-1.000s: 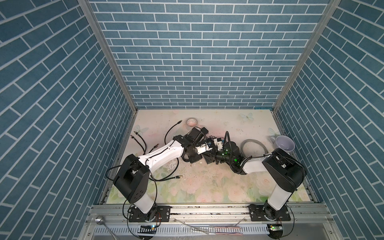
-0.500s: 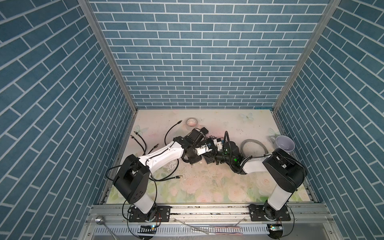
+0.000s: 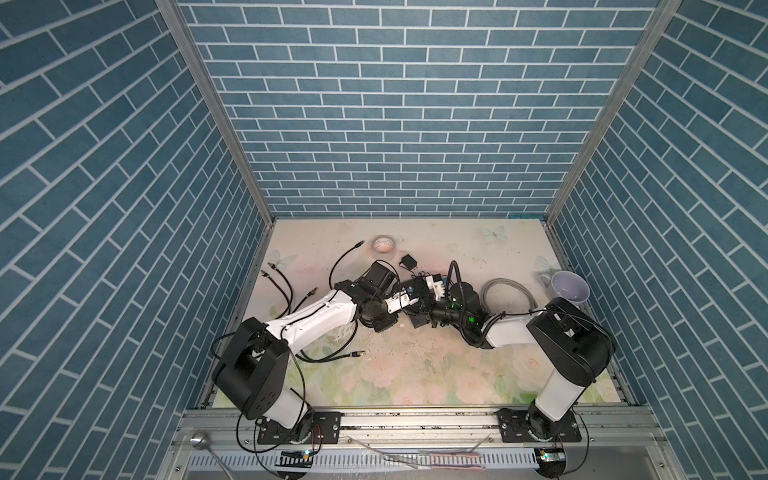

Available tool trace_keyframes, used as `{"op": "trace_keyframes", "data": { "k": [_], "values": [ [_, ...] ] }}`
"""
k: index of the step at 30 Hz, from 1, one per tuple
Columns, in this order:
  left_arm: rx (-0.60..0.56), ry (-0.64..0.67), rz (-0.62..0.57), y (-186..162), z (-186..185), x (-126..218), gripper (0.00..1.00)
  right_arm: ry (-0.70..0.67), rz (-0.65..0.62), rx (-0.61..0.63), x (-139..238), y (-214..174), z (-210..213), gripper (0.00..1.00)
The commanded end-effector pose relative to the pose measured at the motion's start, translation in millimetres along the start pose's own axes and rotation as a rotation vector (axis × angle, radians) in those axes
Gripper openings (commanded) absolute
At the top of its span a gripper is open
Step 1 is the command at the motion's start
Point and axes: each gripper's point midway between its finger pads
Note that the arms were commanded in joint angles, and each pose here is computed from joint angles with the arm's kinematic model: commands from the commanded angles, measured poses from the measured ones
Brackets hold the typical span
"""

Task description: Insert the plug into the switch port

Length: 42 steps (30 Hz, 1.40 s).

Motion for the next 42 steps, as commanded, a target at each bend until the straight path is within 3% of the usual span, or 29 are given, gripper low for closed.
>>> {"op": "trace_keyframes", "data": {
  "k": [1,6,11,20,27,32,38,42],
  "values": [
    [0.028,-0.005,-0.033,1.7,2.3,-0.3,0.21,0.064,0.012,0.017,2.6,-2.1,18.5,0.0],
    [0.057,0.01,-0.09,5.9,9.4,9.1,0.18,0.055,0.004,0.01,4.8,-1.2,12.0,0.0],
    [0.062,-0.014,-0.121,7.4,5.5,12.1,0.02,0.069,0.006,0.011,4.5,-1.0,15.2,0.0],
    [0.074,-0.012,-0.147,13.8,9.0,14.9,0.0,0.042,0.004,-0.005,3.9,-0.6,3.5,0.0],
    [0.086,-0.052,0.056,-14.3,3.8,-3.6,0.0,-0.049,-0.05,0.024,21.9,14.1,-19.3,0.09],
    [0.102,-0.064,0.1,-21.3,-6.1,-21.5,0.0,-0.098,-0.122,0.037,50.1,38.2,-28.3,0.17],
    [0.095,-0.068,0.234,-43.2,-11.3,-42.1,0.0,-0.19,-0.187,0.069,83.4,56.4,-40.8,0.2],
    [0.105,-0.077,0.244,-42.8,-13.3,-50.2,0.0,-0.306,-0.217,0.121,99.9,64.8,-52.0,0.22]
  ]
}}
Point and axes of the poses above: each gripper's point midway between its finger pads, its own x axis back along the fingers, its own z axis along the line the jaws close on, y = z × x, and after that the axes turned 5 degrees about -x, right-handed
